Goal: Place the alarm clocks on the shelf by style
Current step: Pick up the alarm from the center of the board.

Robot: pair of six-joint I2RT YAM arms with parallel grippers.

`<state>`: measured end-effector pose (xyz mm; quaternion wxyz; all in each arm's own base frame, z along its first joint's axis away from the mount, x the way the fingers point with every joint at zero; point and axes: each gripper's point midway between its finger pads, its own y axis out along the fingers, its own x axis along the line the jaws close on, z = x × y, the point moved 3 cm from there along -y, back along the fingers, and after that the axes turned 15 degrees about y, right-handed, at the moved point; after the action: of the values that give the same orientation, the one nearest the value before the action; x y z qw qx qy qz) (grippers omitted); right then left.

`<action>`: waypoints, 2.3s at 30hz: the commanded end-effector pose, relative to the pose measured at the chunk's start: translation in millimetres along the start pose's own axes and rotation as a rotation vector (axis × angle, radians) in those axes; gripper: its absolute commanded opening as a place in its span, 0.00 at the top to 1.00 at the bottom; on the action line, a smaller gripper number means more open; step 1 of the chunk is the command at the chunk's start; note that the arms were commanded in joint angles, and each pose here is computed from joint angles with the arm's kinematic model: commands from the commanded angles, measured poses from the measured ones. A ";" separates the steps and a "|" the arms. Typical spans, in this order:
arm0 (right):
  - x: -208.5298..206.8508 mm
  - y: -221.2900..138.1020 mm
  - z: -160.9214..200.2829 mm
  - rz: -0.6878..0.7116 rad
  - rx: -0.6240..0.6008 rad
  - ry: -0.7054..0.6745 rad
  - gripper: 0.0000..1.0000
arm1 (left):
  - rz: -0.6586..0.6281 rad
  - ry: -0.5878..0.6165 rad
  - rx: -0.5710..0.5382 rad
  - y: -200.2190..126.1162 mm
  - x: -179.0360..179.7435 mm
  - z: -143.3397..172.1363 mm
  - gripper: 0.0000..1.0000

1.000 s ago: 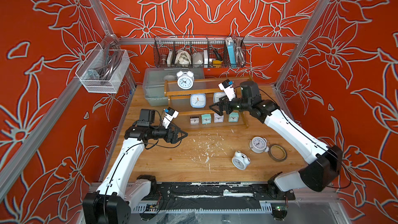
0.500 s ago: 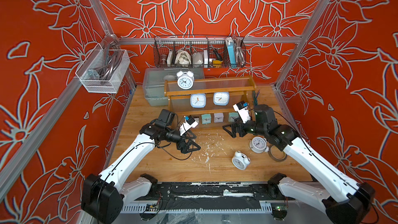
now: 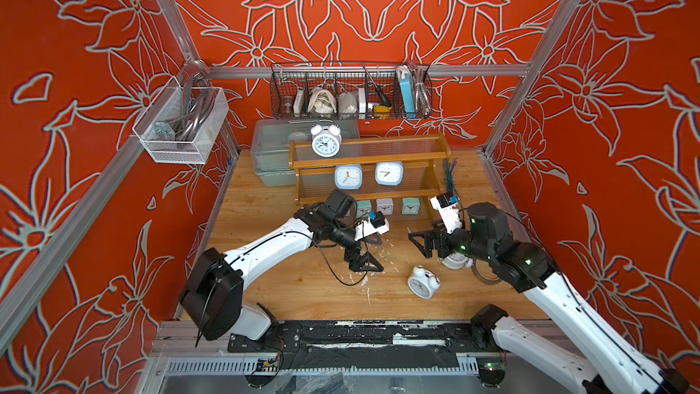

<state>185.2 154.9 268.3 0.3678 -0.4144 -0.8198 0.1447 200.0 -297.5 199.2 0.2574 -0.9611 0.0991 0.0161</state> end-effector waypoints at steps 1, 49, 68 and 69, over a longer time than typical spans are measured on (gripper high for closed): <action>-10.1 -9.8 8.4 0.056 -0.011 0.017 0.00 | 0.003 0.079 0.013 17.7 7.4 -8.8 0.04; -20.5 -32.2 29.7 0.042 -0.089 0.054 0.00 | 0.262 0.043 0.300 153.6 11.8 26.1 0.36; -19.7 -31.1 27.8 0.032 -0.108 0.054 0.00 | 0.260 0.029 0.275 132.2 0.3 6.5 0.62; -18.9 -31.9 26.6 0.029 -0.111 0.050 0.00 | 0.259 0.028 0.269 127.4 -1.6 4.2 0.62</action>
<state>153.9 121.4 252.5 0.3680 -0.4505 -0.8065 0.1057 181.1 -409.9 101.7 0.4009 -0.8889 0.2205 0.0223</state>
